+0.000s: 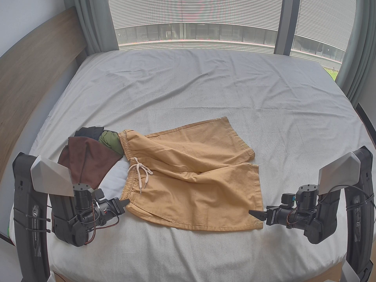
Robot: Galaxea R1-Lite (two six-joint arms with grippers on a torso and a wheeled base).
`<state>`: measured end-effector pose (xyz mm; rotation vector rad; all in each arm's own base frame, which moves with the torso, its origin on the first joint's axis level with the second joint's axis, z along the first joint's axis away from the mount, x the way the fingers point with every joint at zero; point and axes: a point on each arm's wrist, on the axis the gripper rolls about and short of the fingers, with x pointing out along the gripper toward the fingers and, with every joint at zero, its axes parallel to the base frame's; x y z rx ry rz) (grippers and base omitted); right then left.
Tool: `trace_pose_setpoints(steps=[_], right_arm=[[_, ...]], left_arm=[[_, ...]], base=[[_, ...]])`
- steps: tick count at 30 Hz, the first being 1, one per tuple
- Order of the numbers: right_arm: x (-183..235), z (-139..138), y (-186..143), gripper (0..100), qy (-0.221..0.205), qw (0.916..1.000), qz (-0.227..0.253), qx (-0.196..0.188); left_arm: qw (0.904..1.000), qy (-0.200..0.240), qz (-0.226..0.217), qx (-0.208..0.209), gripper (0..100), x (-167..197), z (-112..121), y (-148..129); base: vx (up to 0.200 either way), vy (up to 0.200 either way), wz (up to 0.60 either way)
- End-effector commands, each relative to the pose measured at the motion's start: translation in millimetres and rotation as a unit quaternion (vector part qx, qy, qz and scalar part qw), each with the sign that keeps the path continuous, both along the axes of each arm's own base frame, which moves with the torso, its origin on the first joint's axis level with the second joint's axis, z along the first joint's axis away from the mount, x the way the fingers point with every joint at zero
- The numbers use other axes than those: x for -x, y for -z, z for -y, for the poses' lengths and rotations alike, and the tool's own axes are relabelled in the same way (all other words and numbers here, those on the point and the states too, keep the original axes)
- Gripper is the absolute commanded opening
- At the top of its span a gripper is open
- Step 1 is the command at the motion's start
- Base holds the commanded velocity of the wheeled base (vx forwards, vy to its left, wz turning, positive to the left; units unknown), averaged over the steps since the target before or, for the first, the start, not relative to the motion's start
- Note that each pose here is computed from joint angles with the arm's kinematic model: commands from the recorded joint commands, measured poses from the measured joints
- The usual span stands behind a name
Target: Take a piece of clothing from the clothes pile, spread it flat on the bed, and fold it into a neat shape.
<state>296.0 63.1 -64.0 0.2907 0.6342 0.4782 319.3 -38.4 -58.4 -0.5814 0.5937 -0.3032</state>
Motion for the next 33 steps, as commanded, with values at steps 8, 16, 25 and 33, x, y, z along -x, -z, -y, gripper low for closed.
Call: trace_pose_setpoints(steps=[8,16,25,33], right_arm=[[13.3,-2.5,10.2,100,-0.021,0.999,-0.04,-0.007],[25.4,-3.1,7.6,100,-0.055,0.9962,-0.062,-0.028],[23.0,-3.6,10.5,100,-0.057,0.9961,-0.061,-0.029],[22.8,-4.1,10.9,0,-0.058,0.996,-0.061,-0.029]], left_arm=[[1.0,-0.001,0.002,0.0,0,-0.6,-0.4,-0.5],[1.0,-0.002,0.002,0.0,0,-1.1,-1.4,-0.6],[1.0,-0.002,0.003,0.0,0,-1.4,-1.4,-0.8],[1.0,-0.003,0.005,0.0,0,-2.3,-2.3,-1.0]], base=[[0.0,0.0,0.0],[0.0,0.0,0.0],[0.0,0.0,0.0],[0.0,0.0,0.0]])
